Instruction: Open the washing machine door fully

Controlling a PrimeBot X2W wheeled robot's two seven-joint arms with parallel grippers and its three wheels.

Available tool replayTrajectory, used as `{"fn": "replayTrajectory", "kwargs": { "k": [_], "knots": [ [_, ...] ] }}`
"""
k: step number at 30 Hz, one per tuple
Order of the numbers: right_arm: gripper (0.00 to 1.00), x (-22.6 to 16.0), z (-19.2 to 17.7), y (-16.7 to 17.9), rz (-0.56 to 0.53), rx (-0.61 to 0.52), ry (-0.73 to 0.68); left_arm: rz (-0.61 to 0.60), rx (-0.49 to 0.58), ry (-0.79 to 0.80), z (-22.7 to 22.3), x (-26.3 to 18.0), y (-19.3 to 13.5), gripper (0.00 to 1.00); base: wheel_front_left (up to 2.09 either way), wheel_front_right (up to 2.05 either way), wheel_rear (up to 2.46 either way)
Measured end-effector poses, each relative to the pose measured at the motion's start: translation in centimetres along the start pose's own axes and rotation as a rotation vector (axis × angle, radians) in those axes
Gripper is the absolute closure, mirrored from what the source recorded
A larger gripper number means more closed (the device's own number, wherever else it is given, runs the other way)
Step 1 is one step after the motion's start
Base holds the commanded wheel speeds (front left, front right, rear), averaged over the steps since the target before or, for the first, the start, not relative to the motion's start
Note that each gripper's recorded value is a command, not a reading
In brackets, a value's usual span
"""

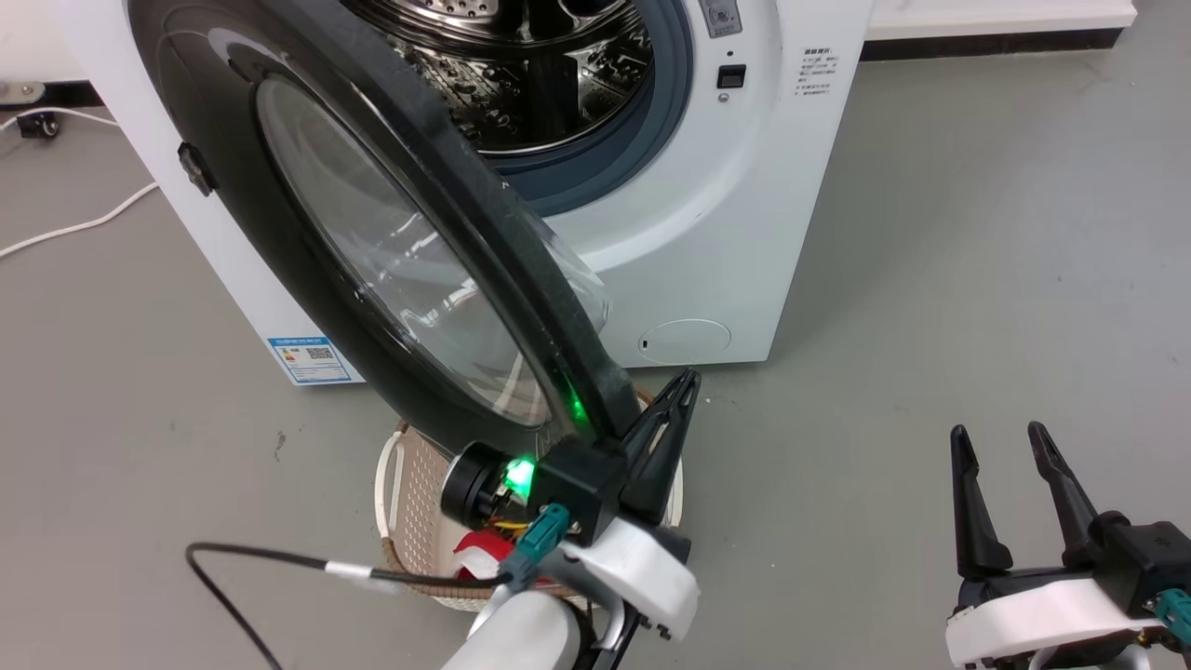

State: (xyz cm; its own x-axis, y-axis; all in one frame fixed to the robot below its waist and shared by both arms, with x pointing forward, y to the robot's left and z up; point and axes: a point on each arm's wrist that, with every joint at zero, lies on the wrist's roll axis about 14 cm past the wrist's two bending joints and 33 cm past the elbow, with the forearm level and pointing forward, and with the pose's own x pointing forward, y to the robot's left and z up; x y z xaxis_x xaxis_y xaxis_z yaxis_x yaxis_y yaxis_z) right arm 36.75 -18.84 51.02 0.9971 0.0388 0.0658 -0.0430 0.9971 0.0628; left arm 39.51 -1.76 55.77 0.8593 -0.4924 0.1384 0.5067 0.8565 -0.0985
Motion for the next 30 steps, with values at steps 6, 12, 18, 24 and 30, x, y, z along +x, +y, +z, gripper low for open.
{"fn": "replayTrajectory", "kwargs": {
  "k": [6,12,18,24,30],
  "knots": [
    [0.0,0.1,0.1,0.2,0.008,0.002,-0.004,0.044,0.005,0.01,0.3,-2.1,1.0,1.0,0.0,0.0,0.0],
    [0.0,0.2,0.3,0.8,0.023,0.006,-0.01,0.09,0.013,0.03,0.7,-4.1,1.8,1.0,0.0,0.0,0.0],
    [0.0,0.1,0.5,1.0,0.031,0.01,-0.015,0.147,0.039,0.057,0.6,-6.2,2.8,1.0,0.0,0.0,0.0],
    [0.0,0.1,0.2,1.6,0.049,0.013,-0.005,0.223,0.046,0.081,0.7,-8.7,4.2,1.0,0.0,0.0,0.0],
    [0.0,1.1,0.2,3.3,0.102,0.019,-0.007,0.307,0.051,0.088,1.3,-11.0,5.6,1.0,0.0,0.0,0.0]
  ]
}}
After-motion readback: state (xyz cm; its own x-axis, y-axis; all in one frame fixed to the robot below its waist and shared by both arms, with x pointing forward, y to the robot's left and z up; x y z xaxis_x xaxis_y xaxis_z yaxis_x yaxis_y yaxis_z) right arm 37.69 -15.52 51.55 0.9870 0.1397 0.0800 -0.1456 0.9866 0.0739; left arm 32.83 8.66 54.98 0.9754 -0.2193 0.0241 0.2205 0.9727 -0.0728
